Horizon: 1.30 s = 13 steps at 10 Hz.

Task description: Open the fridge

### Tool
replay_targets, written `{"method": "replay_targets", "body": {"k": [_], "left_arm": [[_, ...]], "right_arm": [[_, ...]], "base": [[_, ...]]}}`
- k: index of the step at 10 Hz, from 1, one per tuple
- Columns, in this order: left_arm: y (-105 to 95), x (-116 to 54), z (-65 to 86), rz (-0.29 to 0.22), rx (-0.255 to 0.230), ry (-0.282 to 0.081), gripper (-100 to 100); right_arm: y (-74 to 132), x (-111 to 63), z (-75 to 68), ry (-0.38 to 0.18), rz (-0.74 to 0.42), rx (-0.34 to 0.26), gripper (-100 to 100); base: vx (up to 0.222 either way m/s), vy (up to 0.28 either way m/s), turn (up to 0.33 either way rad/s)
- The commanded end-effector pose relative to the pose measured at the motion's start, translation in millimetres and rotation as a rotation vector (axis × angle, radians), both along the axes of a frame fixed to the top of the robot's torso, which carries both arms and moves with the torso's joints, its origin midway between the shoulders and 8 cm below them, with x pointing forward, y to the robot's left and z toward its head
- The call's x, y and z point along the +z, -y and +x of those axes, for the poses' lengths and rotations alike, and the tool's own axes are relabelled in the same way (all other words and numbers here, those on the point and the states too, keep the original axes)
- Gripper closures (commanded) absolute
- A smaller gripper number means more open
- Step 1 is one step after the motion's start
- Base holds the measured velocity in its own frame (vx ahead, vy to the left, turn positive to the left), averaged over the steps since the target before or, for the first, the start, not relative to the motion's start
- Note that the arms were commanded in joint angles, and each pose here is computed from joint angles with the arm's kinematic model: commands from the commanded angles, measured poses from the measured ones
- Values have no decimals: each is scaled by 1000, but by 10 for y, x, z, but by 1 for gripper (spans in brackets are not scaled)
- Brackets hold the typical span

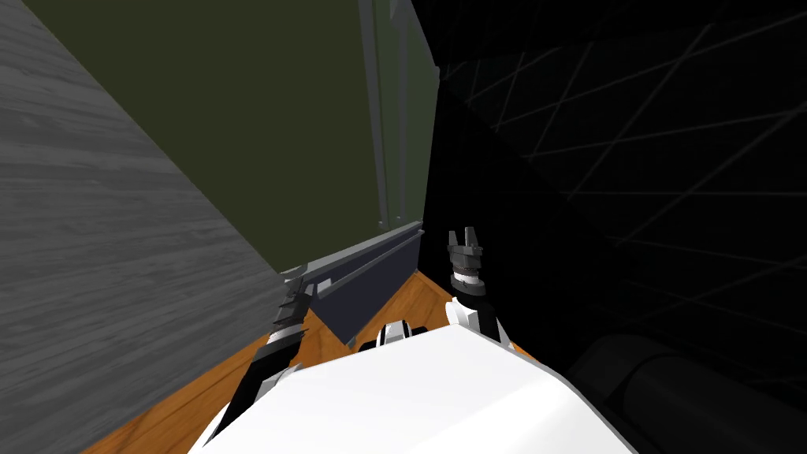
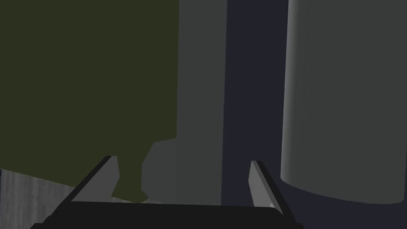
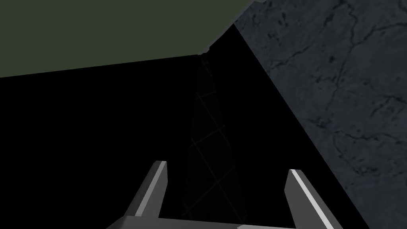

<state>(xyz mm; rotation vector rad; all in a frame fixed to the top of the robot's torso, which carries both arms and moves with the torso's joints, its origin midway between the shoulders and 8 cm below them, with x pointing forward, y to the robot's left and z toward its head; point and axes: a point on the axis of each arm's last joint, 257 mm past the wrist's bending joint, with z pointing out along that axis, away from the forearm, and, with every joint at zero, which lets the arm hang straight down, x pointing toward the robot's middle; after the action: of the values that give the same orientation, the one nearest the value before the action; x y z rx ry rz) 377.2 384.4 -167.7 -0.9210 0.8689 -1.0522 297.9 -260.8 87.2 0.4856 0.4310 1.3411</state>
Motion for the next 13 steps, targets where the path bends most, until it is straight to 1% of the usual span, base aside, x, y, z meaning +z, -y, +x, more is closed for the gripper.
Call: {"method": "replay_targets", "body": {"k": [1, 4, 5, 7, 9, 10, 11, 13], "left_arm": [[-161, -227, -60, -34, 37, -40, -100], [-311, -486, -139, -88, 84, -75, -100], [-360, -664, -199, -139, 118, -93, -100], [-347, -835, -259, -203, 153, -103, -100], [-286, -968, -302, -267, 183, -105, -100], [-261, -1001, -312, -285, 190, -104, -100], [-277, -951, -308, -271, 184, -104, -100], [-322, -854, -314, -272, 190, -104, -100]], "right_arm": [[0, 0, 0, 0, 0, 0, 0], [0, 0, 0, 0, 0, 0, 0], [0, 0, 0, 0, 0, 0, 0], [0, 0, 0, 0, 0, 0, 0], [0, 0, 0, 0, 0, 0, 0], [0, 0, 0, 0, 0, 0, 0], [0, 0, 0, 0, 0, 0, 0], [0, 0, 0, 0, 0, 0, 0]], "base": [[77, -85, 77], [61, -79, 87], [74, -84, 108], [72, -84, 59], [29, -47, 32], [6, -25, 17], [1, -11, 2], [60, 16, -20]]}}
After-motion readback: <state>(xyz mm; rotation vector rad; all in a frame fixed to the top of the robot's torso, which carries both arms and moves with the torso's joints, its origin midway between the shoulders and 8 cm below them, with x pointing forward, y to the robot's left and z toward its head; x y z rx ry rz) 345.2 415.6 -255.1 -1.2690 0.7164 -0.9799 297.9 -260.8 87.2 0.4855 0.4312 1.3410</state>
